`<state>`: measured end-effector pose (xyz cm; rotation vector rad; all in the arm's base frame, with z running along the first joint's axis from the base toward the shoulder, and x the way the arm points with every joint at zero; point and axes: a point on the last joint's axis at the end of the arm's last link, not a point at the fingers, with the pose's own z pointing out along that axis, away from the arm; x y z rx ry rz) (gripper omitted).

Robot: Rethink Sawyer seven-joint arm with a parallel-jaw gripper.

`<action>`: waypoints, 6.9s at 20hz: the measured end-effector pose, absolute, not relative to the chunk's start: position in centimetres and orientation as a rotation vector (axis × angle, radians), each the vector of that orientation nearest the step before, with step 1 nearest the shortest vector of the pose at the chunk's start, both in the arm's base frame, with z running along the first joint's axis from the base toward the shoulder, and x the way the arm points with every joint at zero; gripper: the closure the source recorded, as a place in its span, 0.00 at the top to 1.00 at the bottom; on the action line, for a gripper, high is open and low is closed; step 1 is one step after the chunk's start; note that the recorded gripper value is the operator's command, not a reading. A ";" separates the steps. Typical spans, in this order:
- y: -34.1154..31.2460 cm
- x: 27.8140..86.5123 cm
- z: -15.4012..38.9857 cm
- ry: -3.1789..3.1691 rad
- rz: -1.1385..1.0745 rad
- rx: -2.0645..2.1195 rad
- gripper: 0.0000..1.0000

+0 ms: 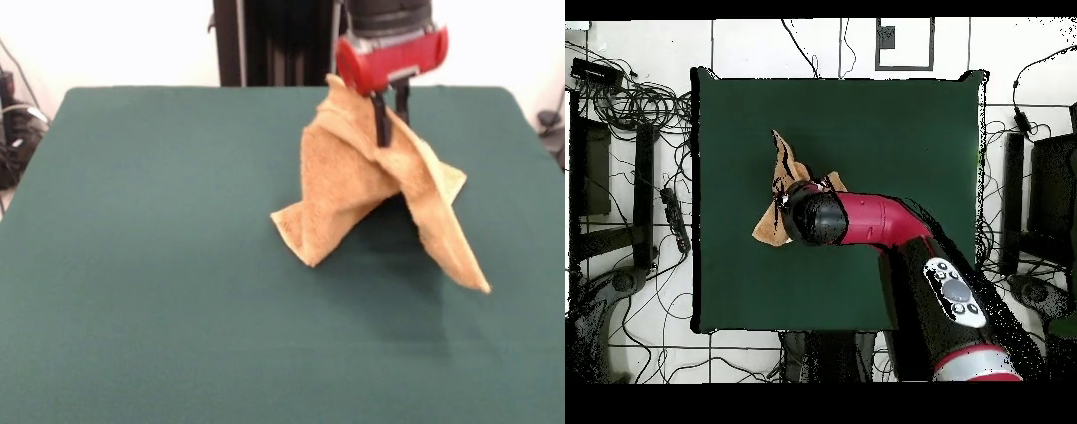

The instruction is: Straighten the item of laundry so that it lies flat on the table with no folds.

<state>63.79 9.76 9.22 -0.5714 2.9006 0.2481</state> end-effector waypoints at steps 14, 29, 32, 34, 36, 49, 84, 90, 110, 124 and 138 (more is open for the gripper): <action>15.0 67.5 4.2 2.798 0.373 -0.749 0.00; 17.5 68.9 4.0 2.768 0.360 -0.905 0.00; 18.1 69.1 4.3 2.748 0.334 -0.940 1.00; 18.7 69.1 4.9 2.734 0.316 -0.962 1.00; 19.0 69.2 5.3 2.726 0.307 -0.970 1.00; 20.4 71.0 10.5 2.638 0.202 -1.014 1.00; 0.3 81.8 18.4 2.692 -0.077 -0.725 1.00; 0.5 81.7 17.3 2.704 -0.061 -0.725 1.00; -1.2 80.7 15.7 2.778 -0.037 -0.640 1.00; -3.8 78.3 7.9 2.897 0.033 -0.535 1.00; -4.2 75.0 2.8 2.899 0.052 -0.440 1.00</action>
